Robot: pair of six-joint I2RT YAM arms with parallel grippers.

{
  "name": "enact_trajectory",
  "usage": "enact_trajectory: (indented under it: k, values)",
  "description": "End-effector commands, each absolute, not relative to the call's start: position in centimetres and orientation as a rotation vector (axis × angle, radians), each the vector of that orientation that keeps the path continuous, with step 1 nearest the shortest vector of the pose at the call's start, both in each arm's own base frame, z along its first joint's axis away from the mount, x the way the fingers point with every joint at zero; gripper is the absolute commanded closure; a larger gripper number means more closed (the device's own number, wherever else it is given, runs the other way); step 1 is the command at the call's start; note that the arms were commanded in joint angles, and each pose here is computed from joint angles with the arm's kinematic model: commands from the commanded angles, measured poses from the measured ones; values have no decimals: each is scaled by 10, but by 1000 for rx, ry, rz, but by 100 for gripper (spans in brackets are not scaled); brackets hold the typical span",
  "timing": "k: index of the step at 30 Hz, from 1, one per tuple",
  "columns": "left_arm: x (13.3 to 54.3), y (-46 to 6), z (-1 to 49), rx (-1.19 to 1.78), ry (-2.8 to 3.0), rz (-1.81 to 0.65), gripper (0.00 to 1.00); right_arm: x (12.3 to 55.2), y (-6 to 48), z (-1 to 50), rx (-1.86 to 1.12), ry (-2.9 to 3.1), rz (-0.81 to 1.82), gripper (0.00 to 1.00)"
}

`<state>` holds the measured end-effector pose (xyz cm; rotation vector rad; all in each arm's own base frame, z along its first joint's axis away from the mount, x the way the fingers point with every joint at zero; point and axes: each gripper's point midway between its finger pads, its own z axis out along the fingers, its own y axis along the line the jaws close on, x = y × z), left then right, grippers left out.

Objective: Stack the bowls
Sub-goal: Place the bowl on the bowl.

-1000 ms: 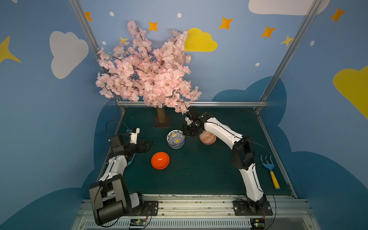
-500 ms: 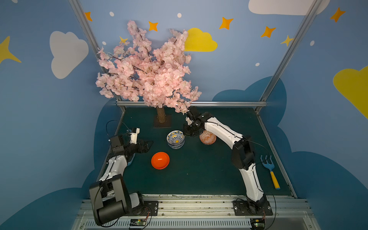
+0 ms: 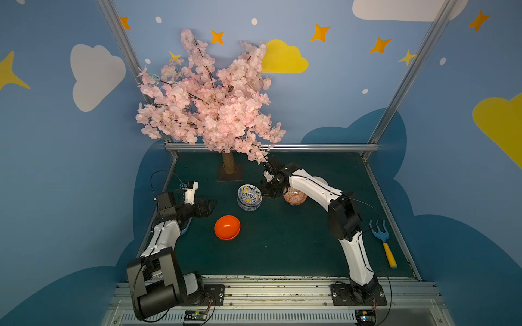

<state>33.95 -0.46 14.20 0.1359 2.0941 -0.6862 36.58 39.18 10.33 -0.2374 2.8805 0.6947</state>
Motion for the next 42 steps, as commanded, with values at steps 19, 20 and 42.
enact_trajectory:
  k: [19,20,42]
  values:
    - [338,-14,142,157,2101,-731,0,360,395,153,-335,2733,721,62]
    - [338,-16,141,163,2107,-737,0,358,401,156,-356,2716,736,61]
    - [346,3,136,48,2135,-784,0,331,488,137,-666,2653,682,79]
